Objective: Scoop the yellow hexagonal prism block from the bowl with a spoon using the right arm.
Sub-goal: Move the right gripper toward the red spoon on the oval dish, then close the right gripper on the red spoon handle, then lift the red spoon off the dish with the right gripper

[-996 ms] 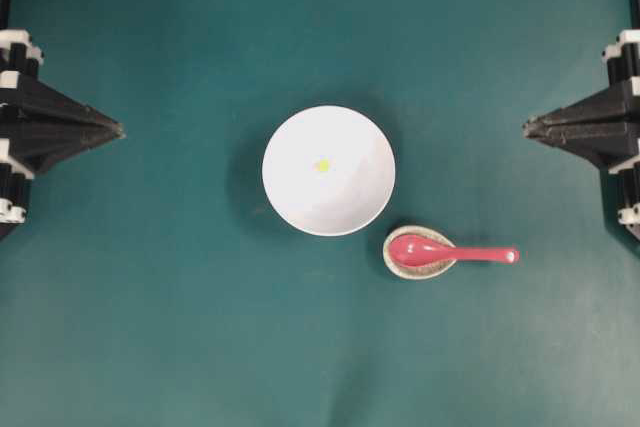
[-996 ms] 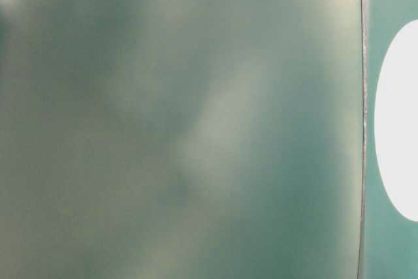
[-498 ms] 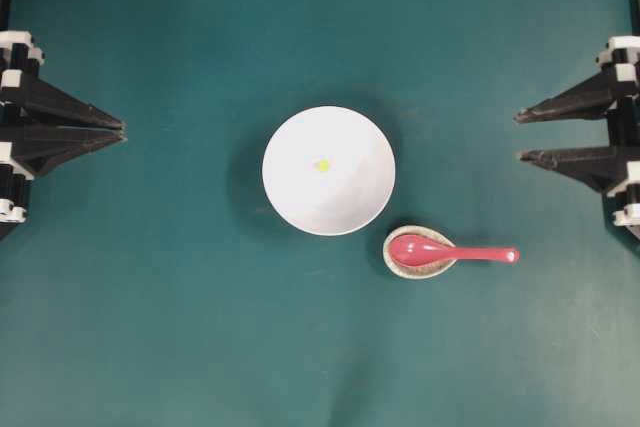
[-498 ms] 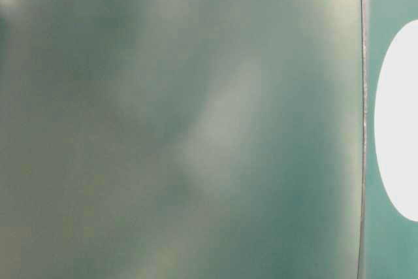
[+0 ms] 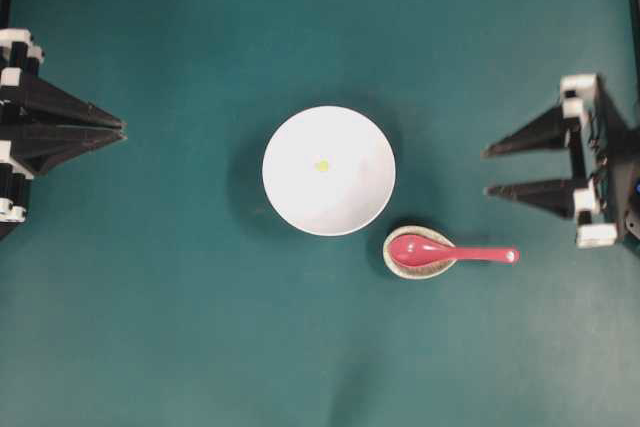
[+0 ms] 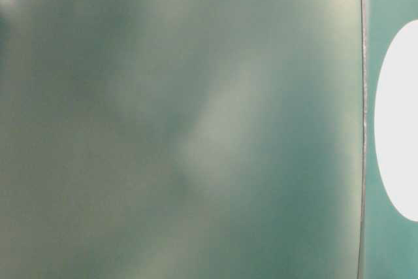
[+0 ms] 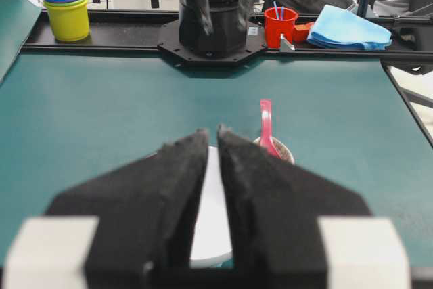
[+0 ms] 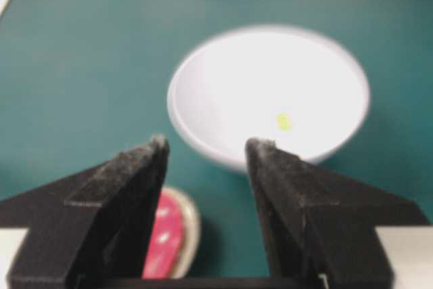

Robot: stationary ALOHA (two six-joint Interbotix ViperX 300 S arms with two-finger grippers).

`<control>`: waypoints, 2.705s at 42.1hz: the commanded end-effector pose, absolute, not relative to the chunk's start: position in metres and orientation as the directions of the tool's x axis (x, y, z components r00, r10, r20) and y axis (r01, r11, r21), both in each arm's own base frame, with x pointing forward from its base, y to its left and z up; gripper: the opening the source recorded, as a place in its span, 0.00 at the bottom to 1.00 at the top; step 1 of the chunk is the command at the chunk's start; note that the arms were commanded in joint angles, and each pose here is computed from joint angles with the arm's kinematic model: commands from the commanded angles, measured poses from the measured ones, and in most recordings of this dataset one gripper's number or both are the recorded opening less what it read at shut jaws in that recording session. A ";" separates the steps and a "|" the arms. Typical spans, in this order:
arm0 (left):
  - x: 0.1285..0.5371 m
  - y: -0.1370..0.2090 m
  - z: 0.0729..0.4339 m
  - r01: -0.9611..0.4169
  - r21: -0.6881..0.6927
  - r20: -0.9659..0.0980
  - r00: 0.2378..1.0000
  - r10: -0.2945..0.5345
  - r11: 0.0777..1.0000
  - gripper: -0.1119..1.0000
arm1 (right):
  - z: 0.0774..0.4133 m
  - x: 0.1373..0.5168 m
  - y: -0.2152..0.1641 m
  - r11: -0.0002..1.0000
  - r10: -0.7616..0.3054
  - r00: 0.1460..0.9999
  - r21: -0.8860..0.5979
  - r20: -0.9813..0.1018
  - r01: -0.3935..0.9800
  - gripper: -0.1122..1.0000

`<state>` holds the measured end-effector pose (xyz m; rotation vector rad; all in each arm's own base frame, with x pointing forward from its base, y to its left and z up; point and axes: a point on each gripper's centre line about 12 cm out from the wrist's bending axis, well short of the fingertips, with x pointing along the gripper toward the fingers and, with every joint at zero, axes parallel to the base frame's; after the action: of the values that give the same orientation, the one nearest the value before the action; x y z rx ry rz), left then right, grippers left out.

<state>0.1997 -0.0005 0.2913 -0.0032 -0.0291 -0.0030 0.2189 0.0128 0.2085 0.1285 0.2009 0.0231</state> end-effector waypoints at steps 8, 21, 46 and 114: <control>0.203 0.000 0.301 0.002 -0.005 0.052 0.999 -0.001 1.000 0.23 | 0.169 0.228 0.037 0.978 0.061 0.980 0.209 -0.191 -0.020 0.59; 0.203 0.000 0.301 0.002 -0.005 0.048 0.999 -0.001 1.000 0.23 | 0.124 0.234 0.067 0.976 0.019 0.971 0.213 -0.238 0.033 0.59; 0.203 0.000 0.299 0.004 -0.023 0.040 0.999 -0.003 1.000 0.23 | 0.083 0.222 0.076 0.988 -0.033 0.936 0.132 -0.351 0.084 0.59; 0.203 0.000 0.296 0.003 -0.023 0.012 1.000 -0.003 1.000 0.22 | 0.129 0.231 0.078 0.985 0.011 0.968 0.167 -0.250 0.032 0.32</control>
<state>0.2002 -0.0001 0.2864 -0.0231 0.0108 -0.0010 0.2261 0.0804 0.1114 0.1390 0.2986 -0.0060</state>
